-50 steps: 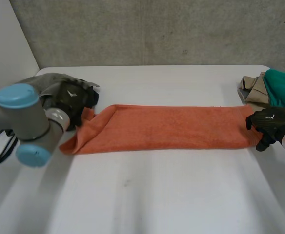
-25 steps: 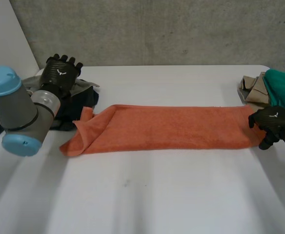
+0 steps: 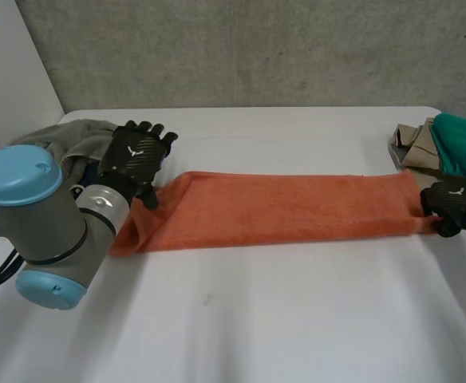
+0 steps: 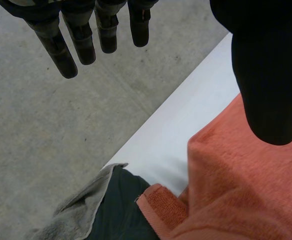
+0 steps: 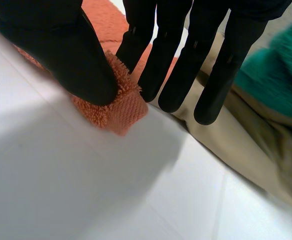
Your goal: Fold the laundry.
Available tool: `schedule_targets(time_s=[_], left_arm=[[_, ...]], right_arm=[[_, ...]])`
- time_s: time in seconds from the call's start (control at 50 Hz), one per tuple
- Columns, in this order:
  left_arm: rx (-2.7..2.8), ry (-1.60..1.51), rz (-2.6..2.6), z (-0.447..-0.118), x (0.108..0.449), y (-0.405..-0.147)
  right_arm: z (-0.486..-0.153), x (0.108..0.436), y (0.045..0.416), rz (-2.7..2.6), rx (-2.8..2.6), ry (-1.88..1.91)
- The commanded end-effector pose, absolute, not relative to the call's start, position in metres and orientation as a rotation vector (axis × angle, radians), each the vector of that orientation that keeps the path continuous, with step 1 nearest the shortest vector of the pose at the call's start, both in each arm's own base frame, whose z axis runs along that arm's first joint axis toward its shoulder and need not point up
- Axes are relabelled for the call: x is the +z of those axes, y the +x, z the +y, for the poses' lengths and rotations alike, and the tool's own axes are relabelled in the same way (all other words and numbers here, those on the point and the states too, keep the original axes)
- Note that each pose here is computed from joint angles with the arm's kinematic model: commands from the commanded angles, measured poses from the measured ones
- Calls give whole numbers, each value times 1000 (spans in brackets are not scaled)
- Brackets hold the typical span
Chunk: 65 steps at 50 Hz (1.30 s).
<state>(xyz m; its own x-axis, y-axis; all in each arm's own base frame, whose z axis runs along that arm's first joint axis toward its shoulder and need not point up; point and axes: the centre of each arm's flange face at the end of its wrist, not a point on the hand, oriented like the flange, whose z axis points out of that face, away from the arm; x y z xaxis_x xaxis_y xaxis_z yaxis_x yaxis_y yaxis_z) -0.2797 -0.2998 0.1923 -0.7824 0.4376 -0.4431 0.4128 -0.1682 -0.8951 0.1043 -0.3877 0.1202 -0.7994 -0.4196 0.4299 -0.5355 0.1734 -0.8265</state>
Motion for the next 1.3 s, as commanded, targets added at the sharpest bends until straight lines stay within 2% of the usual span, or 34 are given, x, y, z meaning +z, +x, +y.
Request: schedule_targets(time_s=[0.02, 0.06, 0.16, 0.2, 0.28, 0.36, 0.38, 0.42, 0.46, 0.5, 0.52, 0.6, 0.68, 0.76, 0.82, 0.96, 1.08, 1.2, 1.22, 1.3], left_arm=[[2195, -972, -2051, -297, 203, -267], [2204, -958, -2050, -296, 207, -262], [2197, -942, -2053, -291, 211, -254], [2194, -934, -2053, -290, 212, -252], [2178, -922, -2059, -287, 211, -248], [2176, -905, -2072, -286, 211, -244], [2176, -899, -2075, -285, 212, -242], [2176, -890, -2082, -285, 212, -240], [2178, -880, -2089, -283, 213, -237], [2177, -876, -2093, -281, 213, -235], [2177, -873, -2094, -280, 213, -234], [2171, -869, -2104, -276, 212, -232], [2162, -867, -2121, -273, 209, -229], [2150, -857, -2142, -273, 205, -225], [2139, -861, -2150, -272, 203, -225], [2161, -862, -2115, -274, 209, -228], [2194, -851, -1989, -271, 230, -249], [2121, -899, -1809, -251, 242, -289], [2068, -948, -1755, -242, 238, -306], [1936, -1056, -1673, -227, 221, -342]], right_arm=[[-387, 139, 51, -2278, 1622, 819], [-387, 141, 26, -2225, 1520, 821], [-387, 150, -4, -2109, 1308, 889], [-391, 155, 0, -2080, 1312, 898], [-397, 177, 39, -2014, 1435, 938], [-385, 210, 105, -1894, 1642, 1067], [-373, 220, 141, -1814, 1745, 1172], [-360, 228, 170, -1742, 1834, 1263], [-335, 231, 217, -1632, 1971, 1434], [-316, 225, 249, -1551, 2052, 1569], [-299, 217, 279, -1472, 2124, 1686], [-255, 196, 342, -1298, 2255, 1889], [-220, 166, 384, -1238, 2263, 2052], [-193, 130, 407, -1221, 2157, 2207], [-192, 125, 412, -1220, 2090, 2204], [-221, 167, 395, -1496, 2145, 1850], [-237, 214, 345, -1877, 2293, 1558], [-257, 197, 300, -2275, 2167, 1283], [-260, 190, 288, -2336, 2089, 1241], [-269, 164, 263, -2433, 1890, 1191]])
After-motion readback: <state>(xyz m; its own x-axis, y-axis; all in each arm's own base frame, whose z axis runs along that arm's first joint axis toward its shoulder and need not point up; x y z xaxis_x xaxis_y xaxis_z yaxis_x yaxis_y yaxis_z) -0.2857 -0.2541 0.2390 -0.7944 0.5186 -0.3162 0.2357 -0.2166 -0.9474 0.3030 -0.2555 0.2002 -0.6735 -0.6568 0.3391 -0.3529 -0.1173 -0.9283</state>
